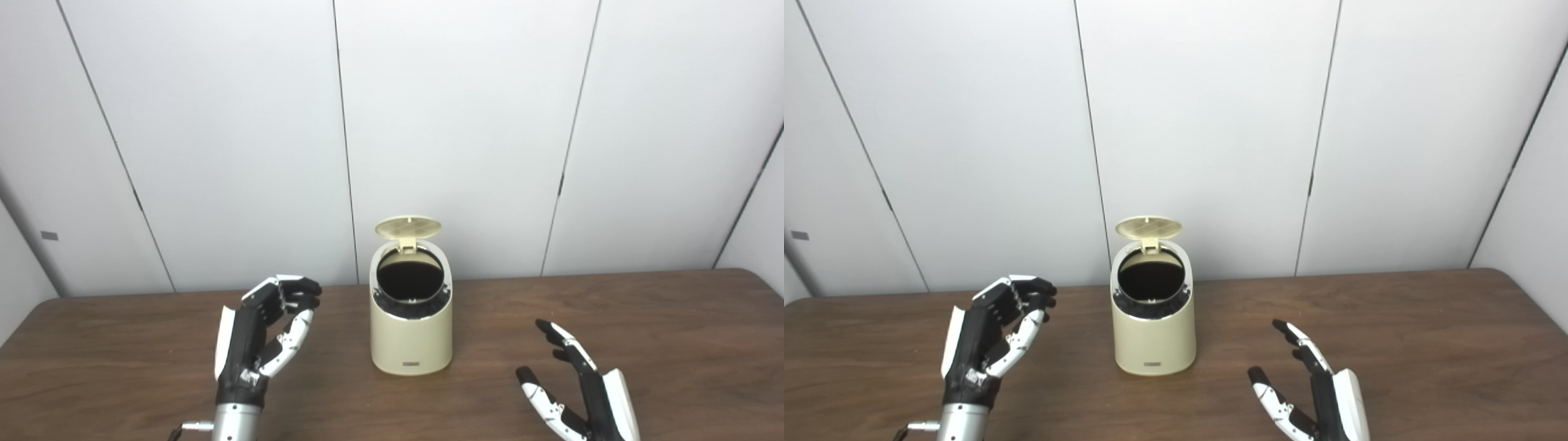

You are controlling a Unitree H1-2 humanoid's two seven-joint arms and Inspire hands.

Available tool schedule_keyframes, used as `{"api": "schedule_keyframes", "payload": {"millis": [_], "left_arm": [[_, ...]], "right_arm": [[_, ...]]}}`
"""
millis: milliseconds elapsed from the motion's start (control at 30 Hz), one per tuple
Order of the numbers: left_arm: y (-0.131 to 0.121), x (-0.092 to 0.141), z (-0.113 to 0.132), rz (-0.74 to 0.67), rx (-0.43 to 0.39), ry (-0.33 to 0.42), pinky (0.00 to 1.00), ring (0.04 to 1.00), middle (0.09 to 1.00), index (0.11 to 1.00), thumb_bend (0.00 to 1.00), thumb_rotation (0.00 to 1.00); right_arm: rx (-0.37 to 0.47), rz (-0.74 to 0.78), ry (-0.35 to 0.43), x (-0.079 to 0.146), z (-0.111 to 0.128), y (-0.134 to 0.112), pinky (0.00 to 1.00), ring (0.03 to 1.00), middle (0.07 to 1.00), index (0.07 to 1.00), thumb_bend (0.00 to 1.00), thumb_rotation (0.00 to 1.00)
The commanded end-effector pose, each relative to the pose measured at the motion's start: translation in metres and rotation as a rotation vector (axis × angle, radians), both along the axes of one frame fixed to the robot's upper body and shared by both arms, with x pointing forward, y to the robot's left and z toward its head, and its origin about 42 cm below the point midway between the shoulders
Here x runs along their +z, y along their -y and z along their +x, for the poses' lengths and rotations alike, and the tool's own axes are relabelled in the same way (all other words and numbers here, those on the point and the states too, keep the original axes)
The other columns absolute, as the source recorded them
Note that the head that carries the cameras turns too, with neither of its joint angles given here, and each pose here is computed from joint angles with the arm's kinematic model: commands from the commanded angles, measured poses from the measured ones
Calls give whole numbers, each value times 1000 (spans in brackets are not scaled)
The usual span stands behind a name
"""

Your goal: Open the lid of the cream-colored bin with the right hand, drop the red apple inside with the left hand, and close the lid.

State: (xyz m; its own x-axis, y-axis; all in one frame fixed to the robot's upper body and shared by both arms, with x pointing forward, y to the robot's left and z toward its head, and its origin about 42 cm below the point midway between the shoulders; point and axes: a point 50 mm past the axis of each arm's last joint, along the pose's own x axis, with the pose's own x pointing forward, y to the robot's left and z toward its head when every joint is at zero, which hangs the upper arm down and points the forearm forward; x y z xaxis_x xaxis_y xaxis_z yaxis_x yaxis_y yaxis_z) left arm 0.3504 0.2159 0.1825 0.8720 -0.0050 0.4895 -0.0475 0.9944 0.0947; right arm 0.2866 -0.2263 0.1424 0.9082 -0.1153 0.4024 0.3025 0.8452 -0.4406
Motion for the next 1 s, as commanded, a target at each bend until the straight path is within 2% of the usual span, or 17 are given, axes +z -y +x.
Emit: {"api": "schedule_keyframes", "payload": {"millis": [0, 33, 100, 167, 233, 333, 433, 600, 700, 833, 967], "left_arm": [[-2, 22, 5, -11, 4, 112, 480, 587, 618, 632, 234, 639], [-3, 20, 4, -12, 5, 104, 485, 589, 620, 635, 237, 646], [-3, 17, 2, -26, -8, 85, 496, 599, 627, 642, 267, 689], [-4, 13, 1, -37, -21, 73, 515, 614, 642, 651, 304, 748], [-5, 9, 1, -41, -21, 65, 524, 623, 654, 657, 327, 797], [-6, 3, 1, -52, -13, 50, 533, 633, 666, 668, 367, 840], [-6, -2, 2, -61, -2, 39, 535, 634, 670, 671, 384, 834], [-7, -8, 2, -56, 8, 24, 534, 637, 676, 677, 379, 876], [-8, -12, 2, -60, 6, 3, 547, 650, 691, 691, 385, 901], [-7, -16, 2, -60, 1, -14, 574, 675, 717, 718, 445, 970], [-5, -19, 3, -62, 1, -21, 583, 678, 720, 725, 459, 989]], "right_arm": [[24, 12, 127, 17, 0, 7, 785, 843, 842, 825, 196, 538], [27, 13, 146, 20, 1, 9, 778, 842, 840, 823, 193, 464], [35, -10, 179, 31, 3, 12, 758, 831, 831, 820, 202, 508], [46, -59, 215, 48, 5, 11, 744, 825, 834, 830, 222, 644], [63, -116, 276, 72, 9, 8, 723, 806, 835, 826, 291, 775], [114, -187, 357, 107, 18, 4, 726, 819, 843, 826, 364, 865], [121, -289, 385, 144, 26, -1, 743, 841, 861, 850, 516, 956], [151, -446, 389, 196, 38, -12, 747, 855, 887, 883, 702, 999], [166, -576, 342, 227, 44, -22, 788, 890, 911, 910, 771, 1000], [193, -698, 301, 251, 51, -34, 790, 926, 942, 942, 814, 981], [220, -771, 262, 263, 64, -46, 760, 958, 963, 962, 839, 939]]}}
